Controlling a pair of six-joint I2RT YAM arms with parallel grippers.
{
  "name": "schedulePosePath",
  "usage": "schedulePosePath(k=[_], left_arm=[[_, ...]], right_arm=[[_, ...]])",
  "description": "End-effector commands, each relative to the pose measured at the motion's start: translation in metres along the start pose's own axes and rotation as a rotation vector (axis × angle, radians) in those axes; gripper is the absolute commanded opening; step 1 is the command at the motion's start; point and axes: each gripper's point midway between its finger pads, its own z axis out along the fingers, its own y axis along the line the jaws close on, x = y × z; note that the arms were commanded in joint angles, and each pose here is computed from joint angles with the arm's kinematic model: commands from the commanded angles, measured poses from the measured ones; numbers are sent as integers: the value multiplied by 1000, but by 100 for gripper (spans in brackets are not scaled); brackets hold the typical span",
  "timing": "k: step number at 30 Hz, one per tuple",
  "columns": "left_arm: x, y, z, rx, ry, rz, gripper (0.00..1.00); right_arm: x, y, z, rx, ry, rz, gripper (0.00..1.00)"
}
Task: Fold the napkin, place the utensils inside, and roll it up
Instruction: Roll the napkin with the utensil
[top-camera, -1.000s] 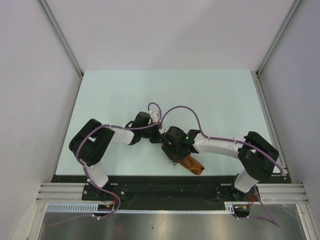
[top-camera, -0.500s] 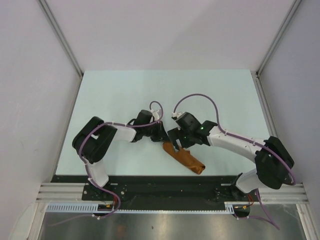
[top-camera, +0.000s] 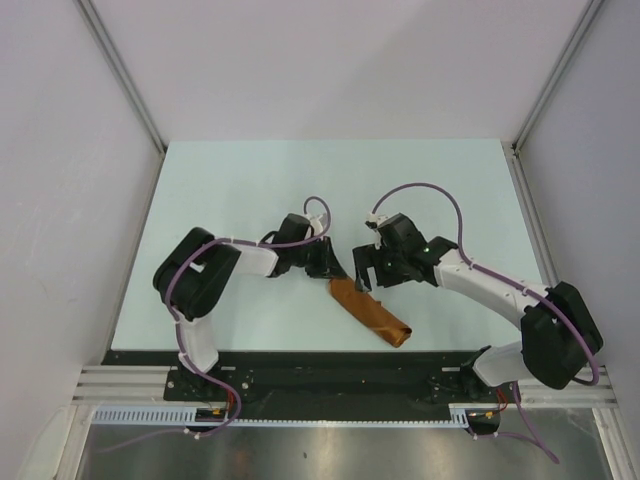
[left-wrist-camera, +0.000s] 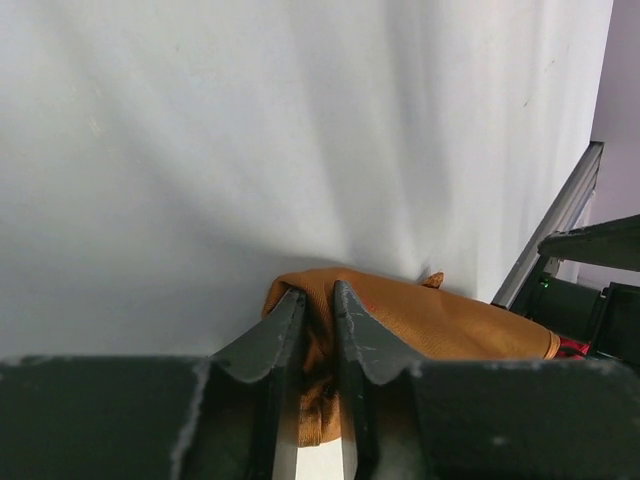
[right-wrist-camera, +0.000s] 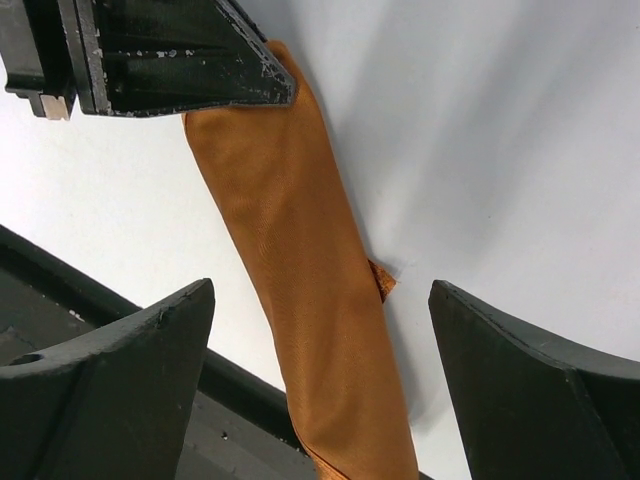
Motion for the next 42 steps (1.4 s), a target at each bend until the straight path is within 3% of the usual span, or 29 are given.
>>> schedulePosePath(k=[1,6,8,9,10,11,20,28,32,36,42], left_arm=[[-14,-7,2,-12,-33,10,32],[-22,-13,-4,-16,-56,15,67],[-28,-12,-9,-41,-82,23,74],[-33,-15,-15,-48,-95,22,87],[-36,-13,-19,-58,-109,23,90],[-40,-12,-24,-71,-124,19,100],[-95,39,-112,-232,-332,-28,100],[-98,66,-185,-341,-458,-46,100],[-86,55,-197,-324,-477,-27,100],[-76,48,-209,-342,-455,4,100],[-74,31,-227,-334,-472,42,100]], right_arm=[[-12,4,-8,-49,-53,24,94],[-24,-6,-15,-62,-96,63,94],[-28,-8,-18,-70,-115,71,94],[-31,-13,-19,-64,-125,84,94],[-30,-17,-18,-58,-127,97,94],[-33,-19,-20,-62,-145,103,94],[-50,-57,-36,-44,-261,243,94],[-57,-74,-56,-34,-339,272,94],[-53,-53,-56,-87,-307,190,94],[-31,10,-41,-82,-235,-23,94],[8,56,-7,28,-155,-195,94]])
